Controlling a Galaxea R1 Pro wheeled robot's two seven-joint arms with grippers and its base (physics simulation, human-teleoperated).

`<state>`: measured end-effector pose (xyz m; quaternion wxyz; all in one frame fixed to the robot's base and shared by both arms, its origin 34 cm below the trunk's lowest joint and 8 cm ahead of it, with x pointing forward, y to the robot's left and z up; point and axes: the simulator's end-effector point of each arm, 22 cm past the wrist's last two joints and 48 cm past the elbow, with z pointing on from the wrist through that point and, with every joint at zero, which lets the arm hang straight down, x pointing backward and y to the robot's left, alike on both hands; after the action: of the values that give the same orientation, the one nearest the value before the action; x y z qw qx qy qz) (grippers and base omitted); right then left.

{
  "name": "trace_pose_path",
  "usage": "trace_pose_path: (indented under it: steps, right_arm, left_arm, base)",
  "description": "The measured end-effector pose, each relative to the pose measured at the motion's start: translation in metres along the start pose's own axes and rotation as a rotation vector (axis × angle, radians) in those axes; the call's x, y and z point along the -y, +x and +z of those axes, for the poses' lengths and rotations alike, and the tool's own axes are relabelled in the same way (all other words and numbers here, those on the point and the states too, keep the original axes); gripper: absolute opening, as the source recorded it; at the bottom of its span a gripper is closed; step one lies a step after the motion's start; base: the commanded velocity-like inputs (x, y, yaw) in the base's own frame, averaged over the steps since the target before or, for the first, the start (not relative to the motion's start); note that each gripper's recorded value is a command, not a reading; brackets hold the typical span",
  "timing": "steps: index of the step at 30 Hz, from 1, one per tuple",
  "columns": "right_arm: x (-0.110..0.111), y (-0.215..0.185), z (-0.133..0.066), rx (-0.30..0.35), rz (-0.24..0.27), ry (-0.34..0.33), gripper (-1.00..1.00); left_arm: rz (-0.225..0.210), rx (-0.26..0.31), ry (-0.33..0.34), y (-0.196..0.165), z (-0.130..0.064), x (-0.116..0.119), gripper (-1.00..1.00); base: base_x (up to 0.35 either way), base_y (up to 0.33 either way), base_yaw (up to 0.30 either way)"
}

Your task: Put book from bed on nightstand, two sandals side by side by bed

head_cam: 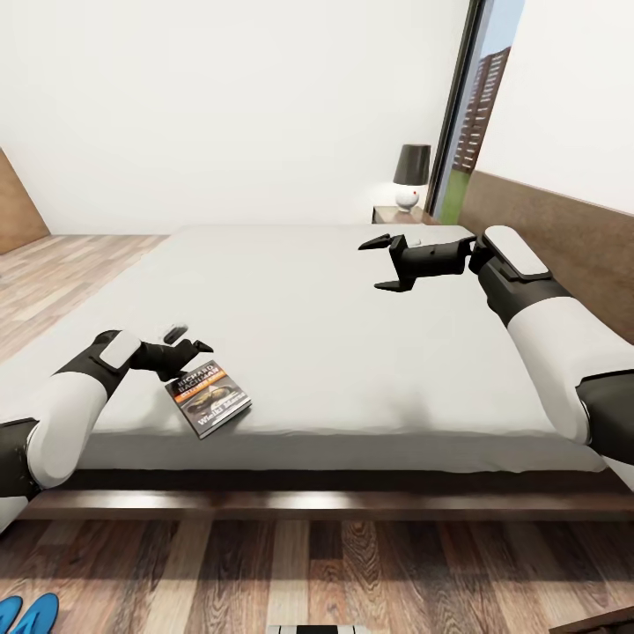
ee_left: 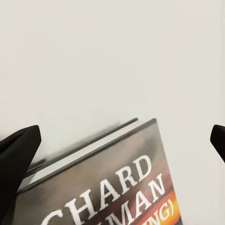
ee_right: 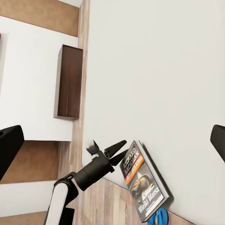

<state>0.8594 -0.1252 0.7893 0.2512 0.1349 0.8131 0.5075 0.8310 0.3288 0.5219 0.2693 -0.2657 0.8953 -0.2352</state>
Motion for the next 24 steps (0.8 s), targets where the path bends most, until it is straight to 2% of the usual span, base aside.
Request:
trace_pose_path:
  steps: [24]
  right_arm:
    - [0.0006,0.0000,0.0001,0.000,0.001,0.001,1.00]
  left_arm:
    - [0.000,-0.001,0.002,0.0005,0.0005,0.0010,1.00]
  base:
    - [-0.006,0.000,0.000]
